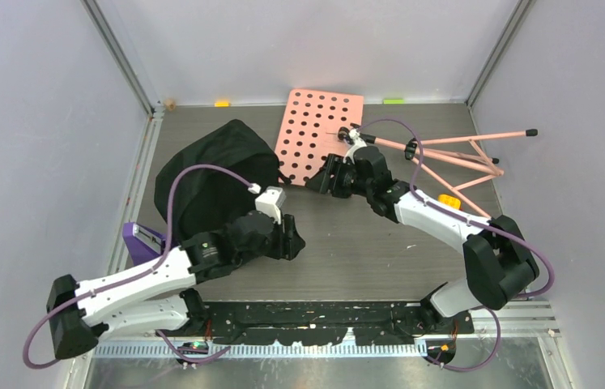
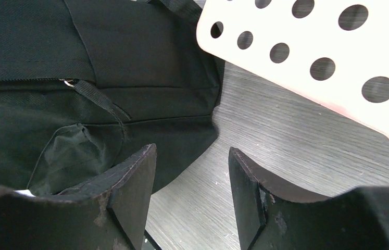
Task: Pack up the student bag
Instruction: Zip the student bag at the center of the board.
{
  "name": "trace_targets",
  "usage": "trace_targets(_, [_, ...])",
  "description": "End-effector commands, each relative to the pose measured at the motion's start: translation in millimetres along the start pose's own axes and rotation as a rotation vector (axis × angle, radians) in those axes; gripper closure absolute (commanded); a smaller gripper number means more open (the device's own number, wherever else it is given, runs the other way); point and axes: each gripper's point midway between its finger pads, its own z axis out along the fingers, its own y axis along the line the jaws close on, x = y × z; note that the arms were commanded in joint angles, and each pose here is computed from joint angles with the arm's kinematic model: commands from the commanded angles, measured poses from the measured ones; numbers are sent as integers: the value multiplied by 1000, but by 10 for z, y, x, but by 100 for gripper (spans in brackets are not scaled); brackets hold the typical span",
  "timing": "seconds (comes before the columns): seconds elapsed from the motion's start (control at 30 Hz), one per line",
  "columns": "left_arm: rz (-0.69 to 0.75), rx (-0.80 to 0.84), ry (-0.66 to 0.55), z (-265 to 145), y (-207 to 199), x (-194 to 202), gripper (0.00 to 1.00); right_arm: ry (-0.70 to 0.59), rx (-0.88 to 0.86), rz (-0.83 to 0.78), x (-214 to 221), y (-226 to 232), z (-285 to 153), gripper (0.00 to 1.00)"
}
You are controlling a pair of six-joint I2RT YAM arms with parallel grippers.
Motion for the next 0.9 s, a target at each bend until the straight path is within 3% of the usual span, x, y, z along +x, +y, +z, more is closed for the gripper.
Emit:
trace_targets(0.0, [-103, -155, -99, 213, 157, -61, 48, -86, -121, 10, -254, 380, -133, 41])
trace_targets(0.23, [-14, -408, -65, 263, 628, 113, 55, -88, -150, 11, -308, 477, -140, 41])
trace_targets(0.47, [56, -531, -46, 45, 949, 197, 55, -87, -160, 14, -313, 497, -136, 41])
trace_targets(0.6, [102, -616, -118, -60, 1144, 104, 51, -81, -184, 15, -305, 568, -89, 41])
trace_targets(0.87, [26, -520, -291, 135, 934, -185, 48, -36, -215, -10, -133, 777, 85, 42])
